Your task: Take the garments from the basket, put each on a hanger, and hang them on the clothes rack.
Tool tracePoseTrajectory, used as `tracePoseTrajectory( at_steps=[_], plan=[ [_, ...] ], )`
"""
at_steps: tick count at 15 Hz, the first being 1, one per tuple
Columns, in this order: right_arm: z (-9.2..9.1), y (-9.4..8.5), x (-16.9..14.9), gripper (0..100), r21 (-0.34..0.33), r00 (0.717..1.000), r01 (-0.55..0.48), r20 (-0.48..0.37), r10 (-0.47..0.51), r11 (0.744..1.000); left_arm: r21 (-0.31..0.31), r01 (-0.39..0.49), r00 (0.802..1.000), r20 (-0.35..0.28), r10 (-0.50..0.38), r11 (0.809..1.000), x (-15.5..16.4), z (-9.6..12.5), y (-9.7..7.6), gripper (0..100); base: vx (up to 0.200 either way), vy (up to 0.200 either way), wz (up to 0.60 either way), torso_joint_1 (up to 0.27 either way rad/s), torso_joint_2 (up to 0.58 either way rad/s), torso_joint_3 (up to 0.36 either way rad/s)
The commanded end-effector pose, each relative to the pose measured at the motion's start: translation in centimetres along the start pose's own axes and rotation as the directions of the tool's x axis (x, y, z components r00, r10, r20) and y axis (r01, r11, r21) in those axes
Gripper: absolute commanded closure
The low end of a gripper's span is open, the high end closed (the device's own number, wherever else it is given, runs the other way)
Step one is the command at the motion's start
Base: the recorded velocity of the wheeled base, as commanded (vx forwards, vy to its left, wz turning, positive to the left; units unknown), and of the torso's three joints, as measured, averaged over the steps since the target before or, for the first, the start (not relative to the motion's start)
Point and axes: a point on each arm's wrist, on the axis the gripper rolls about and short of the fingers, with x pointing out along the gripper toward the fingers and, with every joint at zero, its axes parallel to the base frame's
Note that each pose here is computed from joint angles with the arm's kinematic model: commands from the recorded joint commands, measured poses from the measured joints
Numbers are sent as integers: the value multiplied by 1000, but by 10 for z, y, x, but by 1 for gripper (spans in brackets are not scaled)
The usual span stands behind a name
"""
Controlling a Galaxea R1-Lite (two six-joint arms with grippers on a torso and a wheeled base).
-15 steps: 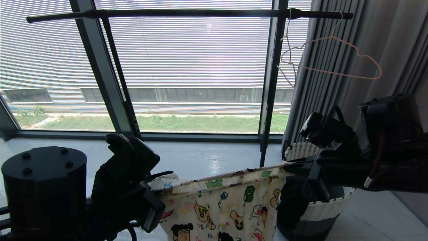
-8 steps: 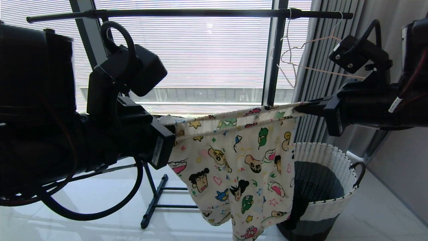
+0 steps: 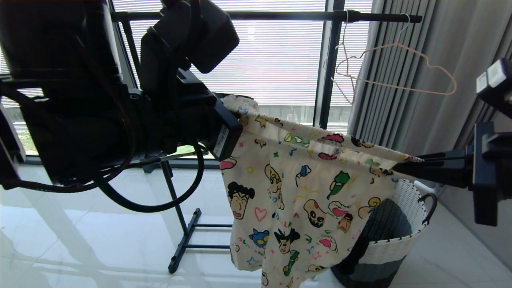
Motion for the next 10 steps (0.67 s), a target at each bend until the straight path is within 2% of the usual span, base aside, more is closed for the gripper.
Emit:
tracePoseTrajectory(
  at_steps=[1, 3, 5, 7, 10],
  plan=[
    [-4, 24, -40, 100, -53, 994, -88, 59, 91, 995, -22, 13, 1000, 14, -13, 1000, 28, 7, -2, 100, 0, 0, 0, 0, 0, 0],
    [-5, 26, -42, 100, -60, 995, -85, 51, 88, 995, -55, 38, 999, 17, -37, 998, 30, 11, -7, 100, 0, 0, 0, 0, 0, 0],
    [-1, 22, -38, 100, -40, 999, -24, 46, 26, 999, -83, 90, 995, -26, -92, 993, 12, 15, -13, 100, 0, 0, 0, 0, 0, 0],
    [21, 7, -19, 100, 18, 994, 40, 100, -41, 999, -157, 186, 972, -116, -206, 970, -22, 17, -24, 100, 0, 0, 0, 0, 0, 0],
    [58, -8, 14, 100, 17, 985, 58, 159, -59, 998, -286, 278, 931, -157, -331, 917, -51, 22, -44, 100, 0, 0, 0, 0, 0, 0]
  ],
)
